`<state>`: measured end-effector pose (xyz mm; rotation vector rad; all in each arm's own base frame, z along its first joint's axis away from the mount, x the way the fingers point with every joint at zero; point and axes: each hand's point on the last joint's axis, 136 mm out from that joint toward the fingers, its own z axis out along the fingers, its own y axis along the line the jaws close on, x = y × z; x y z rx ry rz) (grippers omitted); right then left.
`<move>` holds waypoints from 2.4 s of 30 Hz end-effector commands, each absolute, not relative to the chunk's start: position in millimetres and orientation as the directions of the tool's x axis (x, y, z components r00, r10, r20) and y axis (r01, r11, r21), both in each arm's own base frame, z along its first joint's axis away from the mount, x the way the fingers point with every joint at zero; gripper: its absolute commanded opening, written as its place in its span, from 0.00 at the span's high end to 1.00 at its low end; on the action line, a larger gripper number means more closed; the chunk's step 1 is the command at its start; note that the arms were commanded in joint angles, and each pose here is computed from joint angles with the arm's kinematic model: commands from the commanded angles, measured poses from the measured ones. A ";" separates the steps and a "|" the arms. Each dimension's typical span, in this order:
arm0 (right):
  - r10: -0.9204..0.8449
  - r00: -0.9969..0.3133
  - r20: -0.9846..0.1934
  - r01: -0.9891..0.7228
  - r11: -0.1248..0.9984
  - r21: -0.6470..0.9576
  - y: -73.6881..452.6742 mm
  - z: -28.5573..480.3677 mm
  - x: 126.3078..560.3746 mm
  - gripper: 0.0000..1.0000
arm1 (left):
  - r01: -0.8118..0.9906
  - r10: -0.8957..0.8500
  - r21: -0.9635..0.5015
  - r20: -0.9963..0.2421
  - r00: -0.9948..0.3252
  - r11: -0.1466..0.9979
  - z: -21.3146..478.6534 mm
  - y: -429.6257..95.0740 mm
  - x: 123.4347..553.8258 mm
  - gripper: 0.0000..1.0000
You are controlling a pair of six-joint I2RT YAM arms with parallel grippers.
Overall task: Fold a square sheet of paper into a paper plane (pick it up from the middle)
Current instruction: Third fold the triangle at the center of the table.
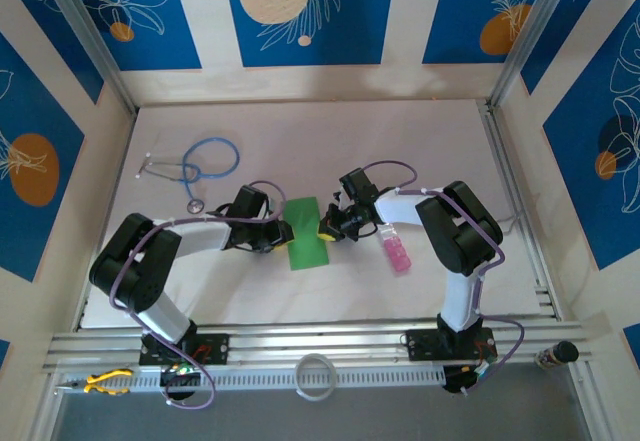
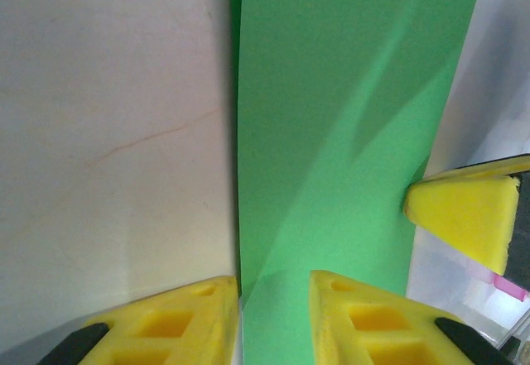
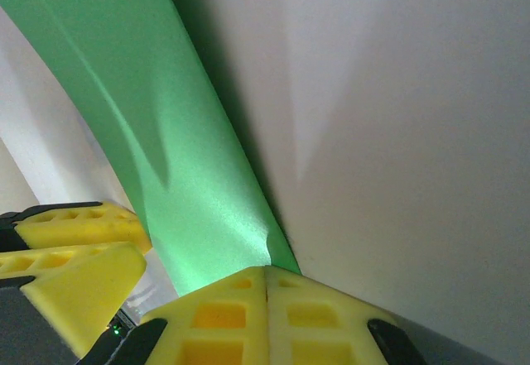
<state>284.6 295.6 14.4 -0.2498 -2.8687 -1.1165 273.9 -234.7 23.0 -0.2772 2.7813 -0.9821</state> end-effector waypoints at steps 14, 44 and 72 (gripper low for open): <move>0.174 -0.962 0.212 0.263 0.804 0.534 271.7 -22.7 254.5 0.96 | -0.105 -0.258 -0.671 -0.132 -0.957 0.734 24.9 -237.5 281.7 0.73; 0.176 -0.962 0.211 0.264 0.807 0.529 271.0 -22.5 254.9 0.96 | -0.113 -0.280 -0.676 -0.143 -0.949 0.728 28.7 -231.3 282.7 0.80; 0.172 -0.964 0.202 0.255 0.809 0.530 273.4 -17.5 256.5 0.96 | -0.114 -0.304 -0.719 -0.141 -0.942 0.686 33.1 -235.2 293.9 0.73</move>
